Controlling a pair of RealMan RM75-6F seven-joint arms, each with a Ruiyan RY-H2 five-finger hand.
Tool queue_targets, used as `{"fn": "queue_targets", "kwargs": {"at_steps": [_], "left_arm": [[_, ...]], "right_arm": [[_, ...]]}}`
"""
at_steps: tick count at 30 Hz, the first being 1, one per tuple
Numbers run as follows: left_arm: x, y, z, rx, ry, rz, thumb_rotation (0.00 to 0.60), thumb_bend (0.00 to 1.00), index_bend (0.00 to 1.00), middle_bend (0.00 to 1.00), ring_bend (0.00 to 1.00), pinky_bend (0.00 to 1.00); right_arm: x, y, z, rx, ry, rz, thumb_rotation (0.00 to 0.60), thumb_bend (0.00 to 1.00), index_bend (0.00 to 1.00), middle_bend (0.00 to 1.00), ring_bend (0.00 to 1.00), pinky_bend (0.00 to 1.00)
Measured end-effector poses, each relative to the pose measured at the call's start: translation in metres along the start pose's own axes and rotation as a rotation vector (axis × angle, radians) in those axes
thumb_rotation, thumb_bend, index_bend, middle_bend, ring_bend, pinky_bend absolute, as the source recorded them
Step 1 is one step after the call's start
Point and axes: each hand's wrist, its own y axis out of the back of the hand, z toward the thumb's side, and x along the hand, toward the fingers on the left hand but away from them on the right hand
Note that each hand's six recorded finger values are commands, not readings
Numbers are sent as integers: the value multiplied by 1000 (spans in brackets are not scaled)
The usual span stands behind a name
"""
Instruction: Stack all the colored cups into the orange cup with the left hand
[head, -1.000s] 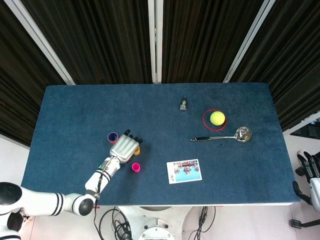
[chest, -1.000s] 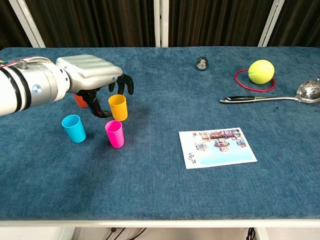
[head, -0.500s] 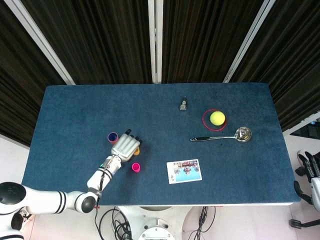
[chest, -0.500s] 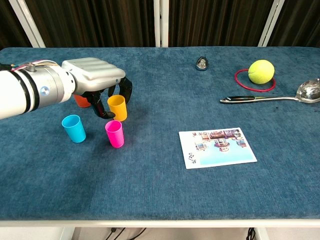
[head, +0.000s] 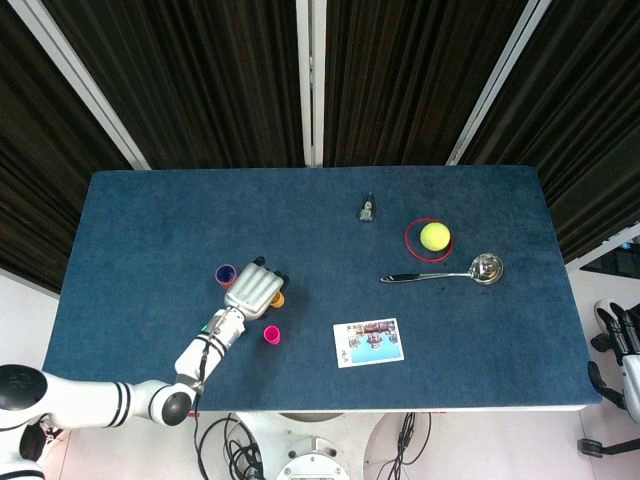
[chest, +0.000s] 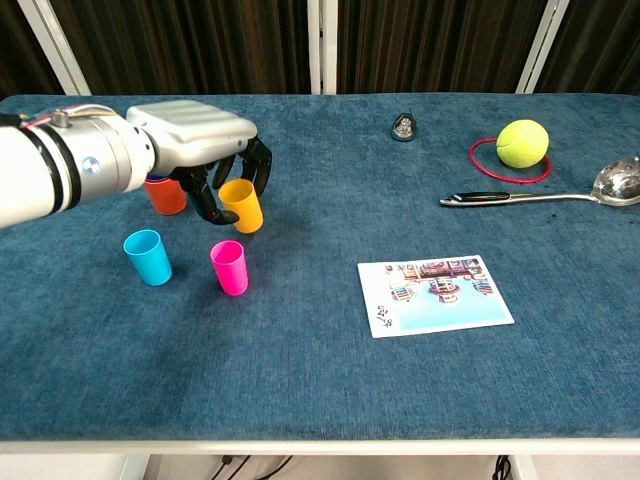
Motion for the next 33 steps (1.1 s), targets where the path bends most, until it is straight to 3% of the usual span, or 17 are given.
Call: {"fn": "queue_targets", "kwargs": {"at_steps": [6, 10, 13, 22, 33], "left_arm": [[-8, 36, -9, -9, 30, 61, 600, 319, 479, 443, 513, 234], [-15, 62, -32, -7, 102, 96, 600, 319, 488, 448, 513, 232], [-19, 68, -51, -1, 156, 91, 600, 319, 492, 452, 513, 232], [-23, 45, -76, 6, 208, -2, 600, 319, 492, 452, 513, 232], [-19, 29, -87, 34, 235, -42, 600, 319, 491, 452, 510, 232]], "right_arm": [[0, 1, 1, -1, 3, -5, 600, 371, 0, 0, 0, 0], [0, 0, 3, -2, 6, -3, 600, 372, 0, 0, 0, 0], [1, 1, 3, -1, 8, -4, 600, 371, 0, 0, 0, 0], [3, 6, 6, -1, 13, -21, 600, 371, 0, 0, 0, 0], [2, 6, 3, -1, 4, -18, 600, 371, 0, 0, 0, 0]]}}
